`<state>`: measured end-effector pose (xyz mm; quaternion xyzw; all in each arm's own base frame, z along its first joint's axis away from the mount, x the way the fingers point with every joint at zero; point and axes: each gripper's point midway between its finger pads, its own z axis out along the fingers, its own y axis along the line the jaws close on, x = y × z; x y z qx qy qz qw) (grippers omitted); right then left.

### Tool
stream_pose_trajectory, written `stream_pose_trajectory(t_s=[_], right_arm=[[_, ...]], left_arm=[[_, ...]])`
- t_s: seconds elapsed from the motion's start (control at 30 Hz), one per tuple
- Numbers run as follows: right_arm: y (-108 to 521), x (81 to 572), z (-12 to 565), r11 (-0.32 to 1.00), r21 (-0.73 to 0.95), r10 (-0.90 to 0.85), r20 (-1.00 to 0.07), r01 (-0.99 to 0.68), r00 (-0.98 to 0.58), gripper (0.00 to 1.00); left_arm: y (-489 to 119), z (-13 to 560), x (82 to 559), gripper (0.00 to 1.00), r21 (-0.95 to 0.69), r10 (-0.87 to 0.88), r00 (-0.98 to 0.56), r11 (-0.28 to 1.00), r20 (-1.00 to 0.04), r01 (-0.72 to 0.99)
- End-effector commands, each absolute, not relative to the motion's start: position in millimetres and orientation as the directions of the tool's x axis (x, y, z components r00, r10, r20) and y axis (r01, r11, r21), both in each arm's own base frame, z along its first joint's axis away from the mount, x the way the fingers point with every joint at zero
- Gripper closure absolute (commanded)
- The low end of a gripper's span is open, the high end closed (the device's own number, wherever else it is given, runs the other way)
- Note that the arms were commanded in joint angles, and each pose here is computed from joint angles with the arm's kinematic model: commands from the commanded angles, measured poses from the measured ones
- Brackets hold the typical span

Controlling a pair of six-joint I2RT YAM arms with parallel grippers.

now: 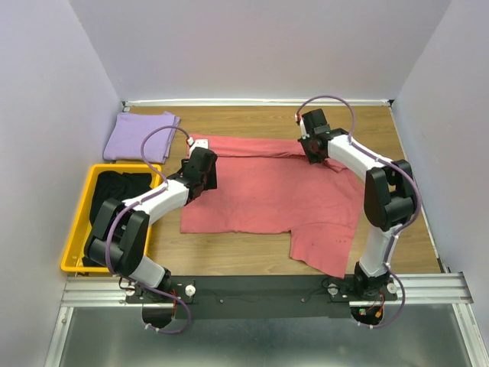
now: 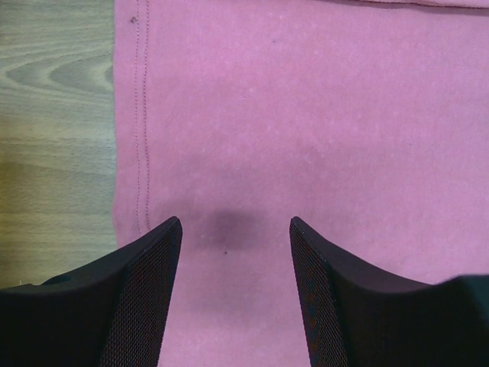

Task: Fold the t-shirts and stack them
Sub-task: Fold the tshirt

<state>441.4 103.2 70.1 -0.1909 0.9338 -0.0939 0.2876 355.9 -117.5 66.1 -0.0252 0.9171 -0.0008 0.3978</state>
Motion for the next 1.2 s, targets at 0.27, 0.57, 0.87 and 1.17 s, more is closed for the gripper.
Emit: stream_pose_trajectory(t_s=[0.27,0.57,0.87,1.17], right_arm=[[138.2,365.5,72.5,0.952,0.055,-0.270,-0.309,-0.300,-0.912,0.99],[176.3,369.4,60.0,0.946,0.249,-0.152,-0.223,-0.207,-0.963,0.97],[203.8,375.3,64.6,0.897,0.382,-0.151,-0.209,-0.223,-0.966,0.71],[86.6,393.3,102.1,0.968,0.248,0.135,-0.389,0.037,-0.911,0.59]], left_arm=[[-121.9,67.1,359.1,0.33,-0.010,-0.029,-0.677,0.999,-0.735,-0.032],[-123.3,68.2,358.7,0.33,-0.016,-0.031,-0.676,0.999,-0.737,-0.028],[-132.5,69.9,360.2,0.33,-0.045,-0.032,-0.679,0.999,-0.733,0.001],[-181.5,109.2,378.8,0.32,-0.177,-0.048,-0.654,0.975,-0.755,0.131]])
